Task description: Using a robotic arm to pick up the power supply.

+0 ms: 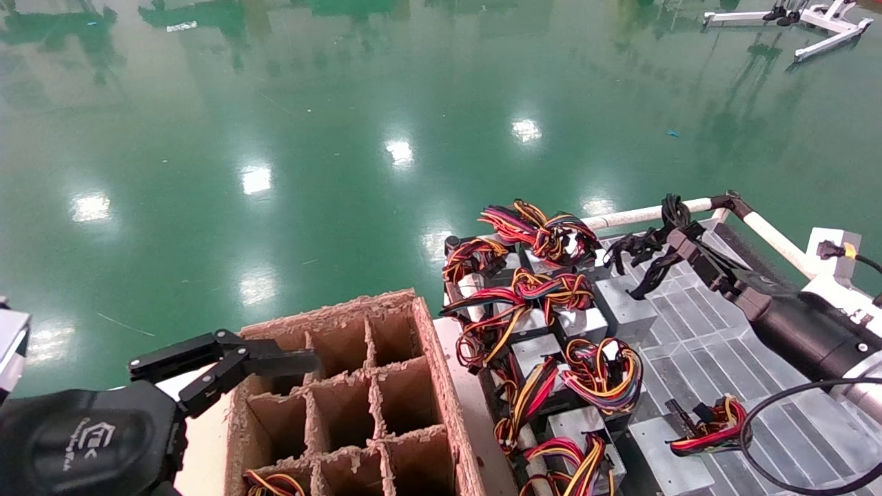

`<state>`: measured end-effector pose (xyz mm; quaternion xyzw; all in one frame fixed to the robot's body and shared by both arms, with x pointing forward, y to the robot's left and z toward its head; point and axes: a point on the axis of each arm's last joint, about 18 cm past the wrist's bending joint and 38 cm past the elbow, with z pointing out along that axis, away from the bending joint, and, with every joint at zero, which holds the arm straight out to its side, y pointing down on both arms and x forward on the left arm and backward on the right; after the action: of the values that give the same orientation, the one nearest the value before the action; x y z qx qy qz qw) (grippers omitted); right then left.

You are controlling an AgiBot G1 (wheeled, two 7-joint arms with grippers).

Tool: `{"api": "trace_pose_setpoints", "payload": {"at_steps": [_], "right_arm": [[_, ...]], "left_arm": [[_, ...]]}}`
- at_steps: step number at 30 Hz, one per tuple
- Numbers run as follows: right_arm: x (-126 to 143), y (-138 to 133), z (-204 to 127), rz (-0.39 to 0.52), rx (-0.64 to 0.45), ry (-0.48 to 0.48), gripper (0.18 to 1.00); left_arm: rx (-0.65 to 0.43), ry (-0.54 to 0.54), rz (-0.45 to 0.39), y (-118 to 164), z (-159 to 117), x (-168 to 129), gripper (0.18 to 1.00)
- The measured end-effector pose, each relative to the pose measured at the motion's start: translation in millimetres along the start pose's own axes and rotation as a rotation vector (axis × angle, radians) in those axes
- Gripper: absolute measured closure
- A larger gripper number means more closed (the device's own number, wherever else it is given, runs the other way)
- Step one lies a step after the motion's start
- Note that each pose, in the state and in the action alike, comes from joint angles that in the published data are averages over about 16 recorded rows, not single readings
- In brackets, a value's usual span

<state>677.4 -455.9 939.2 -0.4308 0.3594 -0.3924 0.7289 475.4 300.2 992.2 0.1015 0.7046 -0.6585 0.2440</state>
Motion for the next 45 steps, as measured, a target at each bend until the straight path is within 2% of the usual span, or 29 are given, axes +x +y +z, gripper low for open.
{"api": "trace_pose_setpoints", "payload": {"at_steps": [8,20,28,36,45], "right_arm": [[1,4,-2,0.004,-0.008,0.004,0.939],[0,-4,-1,-0.018,-0.018,-0.011,0.817],[-4,-21,-5,-0.053,-0.039,-0.058,0.653],[-22,-48,-18,-0.089,-0.048,-0.193,0.462],[-43,-64,-31,-0.109,-0.048,-0.324,0.302]], "left_arm": [[0.000,0.000,0.000,0,0,0,0.184],[0.000,0.000,0.000,0,0,0,0.184],[0.000,0.000,0.000,0,0,0,0.184],[0.000,0.000,0.000,0,0,0,0.184],[0.000,-0.001,0.000,0,0,0,0.184]]}}
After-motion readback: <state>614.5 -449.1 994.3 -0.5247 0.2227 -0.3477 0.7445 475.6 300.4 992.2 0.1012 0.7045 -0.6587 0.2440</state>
